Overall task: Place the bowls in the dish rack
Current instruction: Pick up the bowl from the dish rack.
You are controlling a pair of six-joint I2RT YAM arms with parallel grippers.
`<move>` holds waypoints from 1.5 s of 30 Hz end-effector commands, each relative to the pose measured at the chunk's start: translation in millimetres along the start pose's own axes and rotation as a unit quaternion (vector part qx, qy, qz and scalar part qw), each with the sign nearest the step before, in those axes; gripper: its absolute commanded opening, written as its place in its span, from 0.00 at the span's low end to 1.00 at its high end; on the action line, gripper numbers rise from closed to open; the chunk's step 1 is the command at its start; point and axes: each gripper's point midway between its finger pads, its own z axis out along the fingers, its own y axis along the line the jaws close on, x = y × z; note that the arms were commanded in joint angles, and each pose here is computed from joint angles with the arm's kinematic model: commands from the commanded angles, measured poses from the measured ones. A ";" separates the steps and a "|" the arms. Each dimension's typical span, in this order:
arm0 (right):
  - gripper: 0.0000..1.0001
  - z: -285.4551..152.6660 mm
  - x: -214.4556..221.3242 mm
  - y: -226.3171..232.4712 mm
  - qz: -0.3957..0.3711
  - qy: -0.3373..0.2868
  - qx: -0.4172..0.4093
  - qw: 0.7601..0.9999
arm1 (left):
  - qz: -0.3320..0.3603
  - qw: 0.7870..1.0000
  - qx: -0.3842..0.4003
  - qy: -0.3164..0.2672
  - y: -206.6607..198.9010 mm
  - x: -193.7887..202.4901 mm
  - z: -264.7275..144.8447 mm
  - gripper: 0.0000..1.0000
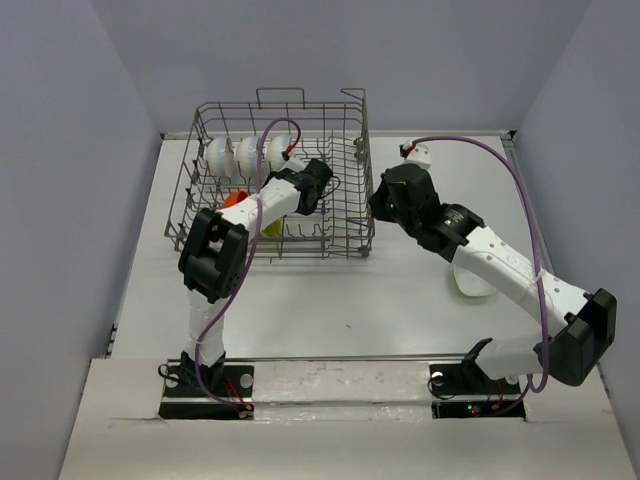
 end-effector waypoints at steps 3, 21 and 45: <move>0.08 -7.1 1.6 3.3 -0.023 0.012 -0.002 1.000 | -0.069 0.997 0.011 -0.026 15.8 -21.2 -13.3 0.00; 0.08 -5.8 -0.8 4.7 -0.024 0.010 0.000 1.000 | -0.067 0.996 0.014 -0.062 27.2 -51.2 -48.4 0.00; 0.08 -0.9 2.6 4.0 -0.023 0.014 0.006 1.000 | -0.067 0.992 -0.011 -0.104 50.1 -77.4 -95.4 0.00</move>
